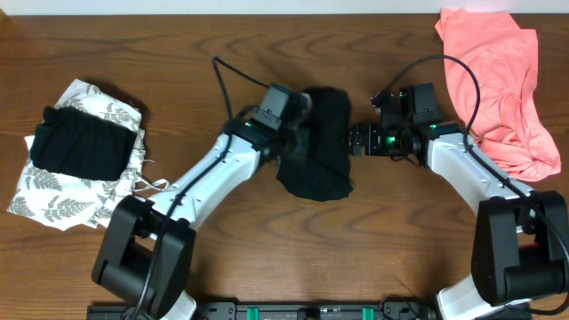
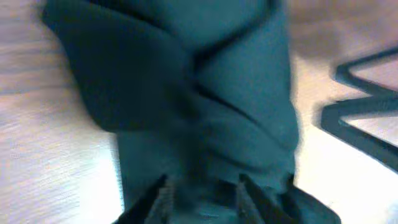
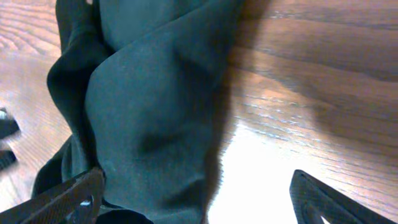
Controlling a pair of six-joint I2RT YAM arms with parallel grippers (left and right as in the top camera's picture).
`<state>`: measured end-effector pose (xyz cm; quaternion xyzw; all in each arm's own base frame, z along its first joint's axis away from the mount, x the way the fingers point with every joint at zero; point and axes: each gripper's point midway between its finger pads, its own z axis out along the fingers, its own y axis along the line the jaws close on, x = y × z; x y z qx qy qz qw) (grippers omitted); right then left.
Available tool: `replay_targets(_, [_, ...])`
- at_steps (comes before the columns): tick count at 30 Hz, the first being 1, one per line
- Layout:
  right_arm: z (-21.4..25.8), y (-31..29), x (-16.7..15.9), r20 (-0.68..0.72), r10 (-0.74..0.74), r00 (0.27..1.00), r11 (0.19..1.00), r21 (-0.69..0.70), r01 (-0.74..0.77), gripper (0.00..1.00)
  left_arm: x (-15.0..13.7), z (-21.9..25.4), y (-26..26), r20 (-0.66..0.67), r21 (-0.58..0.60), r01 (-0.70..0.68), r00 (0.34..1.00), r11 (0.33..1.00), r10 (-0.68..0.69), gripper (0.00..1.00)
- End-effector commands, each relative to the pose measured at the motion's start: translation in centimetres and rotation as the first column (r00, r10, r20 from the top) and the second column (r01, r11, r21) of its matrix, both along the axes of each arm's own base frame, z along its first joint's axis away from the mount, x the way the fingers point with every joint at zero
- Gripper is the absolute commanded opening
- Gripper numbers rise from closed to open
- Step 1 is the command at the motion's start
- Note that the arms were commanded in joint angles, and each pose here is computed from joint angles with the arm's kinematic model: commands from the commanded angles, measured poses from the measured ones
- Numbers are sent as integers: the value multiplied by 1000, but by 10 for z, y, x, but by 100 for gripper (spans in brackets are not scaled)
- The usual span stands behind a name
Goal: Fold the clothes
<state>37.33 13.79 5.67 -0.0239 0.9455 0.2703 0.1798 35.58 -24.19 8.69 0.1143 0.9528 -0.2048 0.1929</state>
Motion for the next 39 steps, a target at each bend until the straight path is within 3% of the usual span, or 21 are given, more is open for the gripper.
replay_targets(1, [10,-4,2,36,37,999,998,47,-38,94,19,0,34,-17,-5,-129,992,992,129,43])
replay_targets(5, [21,11,1,72,96,993,988,114,-104,82,29,8,43,-57,-118,-143,989,983,137,50])
replay_targets(9, [23,23,4,111,125,986,986,94,-136,16,35,17,43,-77,-256,-98,994,962,81,57])
replay_targets(11, [25,31,5,138,142,980,984,88,-155,1,33,17,42,-98,-308,-69,994,949,40,60])
replay_targets(18, [17,34,21,188,105,977,994,-13,-104,1,23,-14,36,-227,-431,-40,972,902,-65,65])
replay_targets(25, [-17,43,24,136,100,986,995,-7,-100,1,18,-53,39,-301,-411,-57,950,910,-76,65])
replay_targets(33, [-51,48,20,73,107,992,994,-15,-106,1,22,-63,38,-279,-409,-39,957,912,-85,71])
replay_targets(39, [-55,42,20,65,91,994,995,-49,-88,2,29,-75,49,-271,-336,-63,962,940,-32,83])
